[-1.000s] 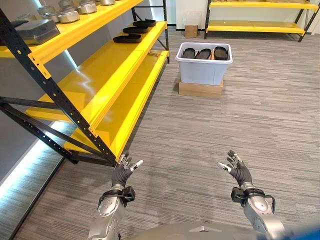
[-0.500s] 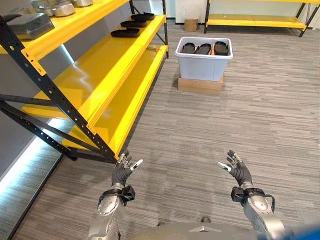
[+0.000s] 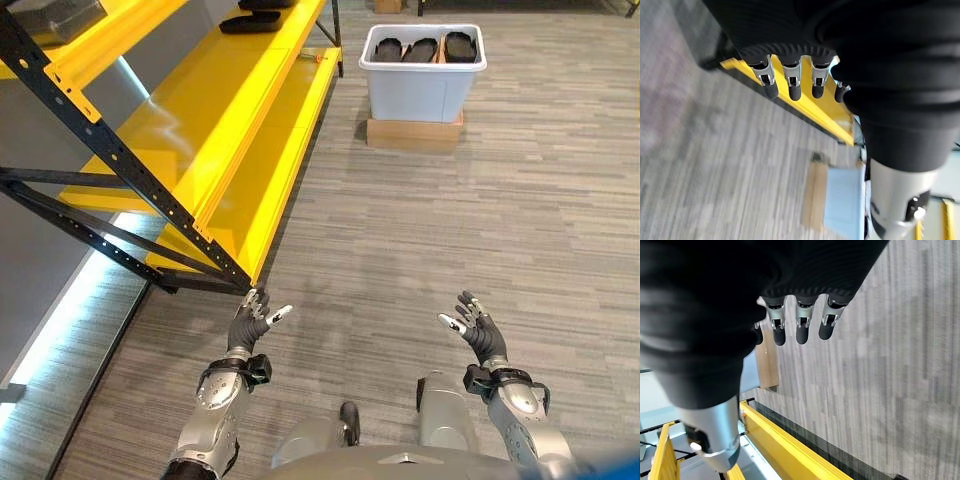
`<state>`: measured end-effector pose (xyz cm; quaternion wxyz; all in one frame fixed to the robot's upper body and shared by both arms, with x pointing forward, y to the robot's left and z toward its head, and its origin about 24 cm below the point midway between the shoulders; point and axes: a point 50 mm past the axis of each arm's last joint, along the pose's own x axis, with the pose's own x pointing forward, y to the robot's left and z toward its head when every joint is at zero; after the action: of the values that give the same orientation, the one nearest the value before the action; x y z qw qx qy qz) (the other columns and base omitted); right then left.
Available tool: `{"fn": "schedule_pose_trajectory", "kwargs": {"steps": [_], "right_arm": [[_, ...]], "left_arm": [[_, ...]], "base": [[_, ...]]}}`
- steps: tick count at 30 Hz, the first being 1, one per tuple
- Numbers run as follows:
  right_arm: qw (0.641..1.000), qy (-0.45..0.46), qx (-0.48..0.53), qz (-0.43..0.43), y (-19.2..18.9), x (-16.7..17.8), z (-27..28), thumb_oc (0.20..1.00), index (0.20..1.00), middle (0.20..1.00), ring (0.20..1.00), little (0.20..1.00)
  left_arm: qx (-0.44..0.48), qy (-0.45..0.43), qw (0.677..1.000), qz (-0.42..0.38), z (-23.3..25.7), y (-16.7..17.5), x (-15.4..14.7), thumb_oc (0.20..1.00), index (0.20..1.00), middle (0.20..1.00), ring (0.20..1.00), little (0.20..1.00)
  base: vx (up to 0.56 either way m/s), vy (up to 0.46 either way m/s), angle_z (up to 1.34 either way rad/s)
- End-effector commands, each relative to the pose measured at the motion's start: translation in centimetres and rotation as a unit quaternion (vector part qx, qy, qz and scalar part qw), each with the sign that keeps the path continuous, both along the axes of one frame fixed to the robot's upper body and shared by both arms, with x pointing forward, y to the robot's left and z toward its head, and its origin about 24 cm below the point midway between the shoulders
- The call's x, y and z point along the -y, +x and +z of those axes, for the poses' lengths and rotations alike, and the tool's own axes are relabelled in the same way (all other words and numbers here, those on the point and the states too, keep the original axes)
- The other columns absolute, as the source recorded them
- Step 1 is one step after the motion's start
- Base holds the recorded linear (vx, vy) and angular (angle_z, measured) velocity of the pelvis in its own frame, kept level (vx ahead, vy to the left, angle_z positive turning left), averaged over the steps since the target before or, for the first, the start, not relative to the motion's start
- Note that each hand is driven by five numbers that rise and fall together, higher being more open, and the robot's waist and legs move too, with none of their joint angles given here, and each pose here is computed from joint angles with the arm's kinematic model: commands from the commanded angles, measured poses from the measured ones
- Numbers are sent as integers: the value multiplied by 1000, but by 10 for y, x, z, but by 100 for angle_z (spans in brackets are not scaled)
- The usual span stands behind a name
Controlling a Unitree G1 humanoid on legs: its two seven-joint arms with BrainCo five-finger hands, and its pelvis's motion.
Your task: Move parts from the plastic box to the shelf.
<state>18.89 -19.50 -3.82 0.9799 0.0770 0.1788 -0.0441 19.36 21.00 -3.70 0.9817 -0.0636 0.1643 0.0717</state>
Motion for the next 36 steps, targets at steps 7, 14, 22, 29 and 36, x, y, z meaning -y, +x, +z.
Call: {"fn": "schedule_pose_trajectory", "kwargs": {"steps": [7,14,22,29,36], "right_arm": [[998,0,68,10,14,3,23,1000,1000,1000,1000,1000],[998,4,59,7,6,11,21,1000,1000,1000,1000,1000],[998,-11,62,-20,1,28,24,1000,1000,1000,1000,1000],[999,-16,33,-6,-4,20,11,1000,1000,1000,1000,1000],[999,24,33,16,-3,-1,8,1000,1000,1000,1000,1000]], "left_arm": [[49,0,999,-1,14,2,-1,1000,1000,1000,1000,1000],[59,-11,998,-2,18,2,-2,1000,1000,1000,1000,1000],[60,-28,998,4,19,-4,-3,1000,1000,1000,1000,1000],[45,-11,999,5,13,-6,-7,1000,1000,1000,1000,1000],[61,-1,998,-18,21,4,-3,1000,1000,1000,1000,1000]], "base": [[309,-165,19],[223,-199,16],[222,-186,-16],[425,118,-43],[473,282,-24]]}}
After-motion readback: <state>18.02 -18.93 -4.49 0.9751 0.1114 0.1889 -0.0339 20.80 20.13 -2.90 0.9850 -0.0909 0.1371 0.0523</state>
